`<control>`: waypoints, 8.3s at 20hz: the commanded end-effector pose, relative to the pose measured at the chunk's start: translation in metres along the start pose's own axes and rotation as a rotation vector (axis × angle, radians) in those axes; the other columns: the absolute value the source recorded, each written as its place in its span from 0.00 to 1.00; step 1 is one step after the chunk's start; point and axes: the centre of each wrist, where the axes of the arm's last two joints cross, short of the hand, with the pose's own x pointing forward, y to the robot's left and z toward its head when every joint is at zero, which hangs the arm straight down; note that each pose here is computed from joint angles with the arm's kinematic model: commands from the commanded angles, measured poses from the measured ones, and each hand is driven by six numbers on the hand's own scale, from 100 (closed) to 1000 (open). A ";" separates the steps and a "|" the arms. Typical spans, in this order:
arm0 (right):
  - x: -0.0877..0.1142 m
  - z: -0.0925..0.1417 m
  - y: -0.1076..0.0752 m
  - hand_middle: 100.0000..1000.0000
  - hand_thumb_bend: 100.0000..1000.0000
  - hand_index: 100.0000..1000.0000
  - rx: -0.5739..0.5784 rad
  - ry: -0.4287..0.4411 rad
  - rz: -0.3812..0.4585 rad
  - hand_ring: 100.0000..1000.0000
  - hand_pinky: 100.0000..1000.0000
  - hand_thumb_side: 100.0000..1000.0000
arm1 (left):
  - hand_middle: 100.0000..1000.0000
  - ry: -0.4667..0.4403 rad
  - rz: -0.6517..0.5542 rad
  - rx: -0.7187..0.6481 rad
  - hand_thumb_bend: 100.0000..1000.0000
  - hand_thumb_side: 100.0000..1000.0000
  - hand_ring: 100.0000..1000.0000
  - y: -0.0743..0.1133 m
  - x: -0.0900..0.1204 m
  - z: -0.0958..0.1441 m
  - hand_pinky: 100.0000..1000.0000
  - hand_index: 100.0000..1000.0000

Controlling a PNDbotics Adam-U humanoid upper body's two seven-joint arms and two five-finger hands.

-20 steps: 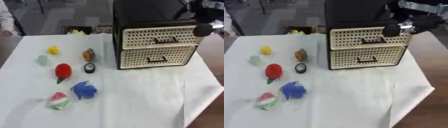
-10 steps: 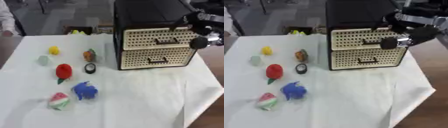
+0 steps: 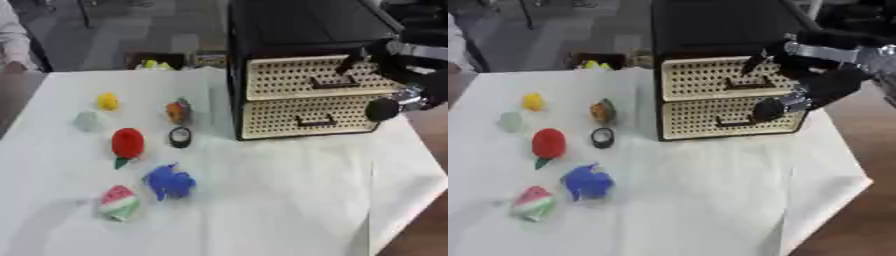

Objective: Pick up objects from table and place into drawer.

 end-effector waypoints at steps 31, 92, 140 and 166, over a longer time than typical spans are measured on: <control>-0.037 -0.027 -0.026 0.00 1.00 0.80 0.129 0.136 0.025 0.00 0.00 0.71 | 0.60 -0.013 0.000 -0.031 0.00 0.82 0.61 -0.001 0.003 -0.005 0.52 0.74; -0.042 -0.034 0.003 0.00 1.00 0.82 0.176 0.227 0.268 0.00 0.00 0.74 | 0.60 -0.009 0.007 -0.030 0.00 0.82 0.61 -0.002 0.003 -0.005 0.52 0.73; -0.029 -0.001 0.016 0.00 1.00 0.78 0.096 0.190 0.180 0.00 0.00 0.72 | 0.60 -0.011 -0.003 -0.023 0.00 0.82 0.61 0.001 0.004 -0.004 0.52 0.74; -0.034 0.007 0.030 0.00 1.00 0.76 0.157 0.204 0.159 0.00 0.00 0.68 | 0.60 -0.016 -0.008 -0.021 0.00 0.82 0.60 0.002 0.004 -0.005 0.52 0.74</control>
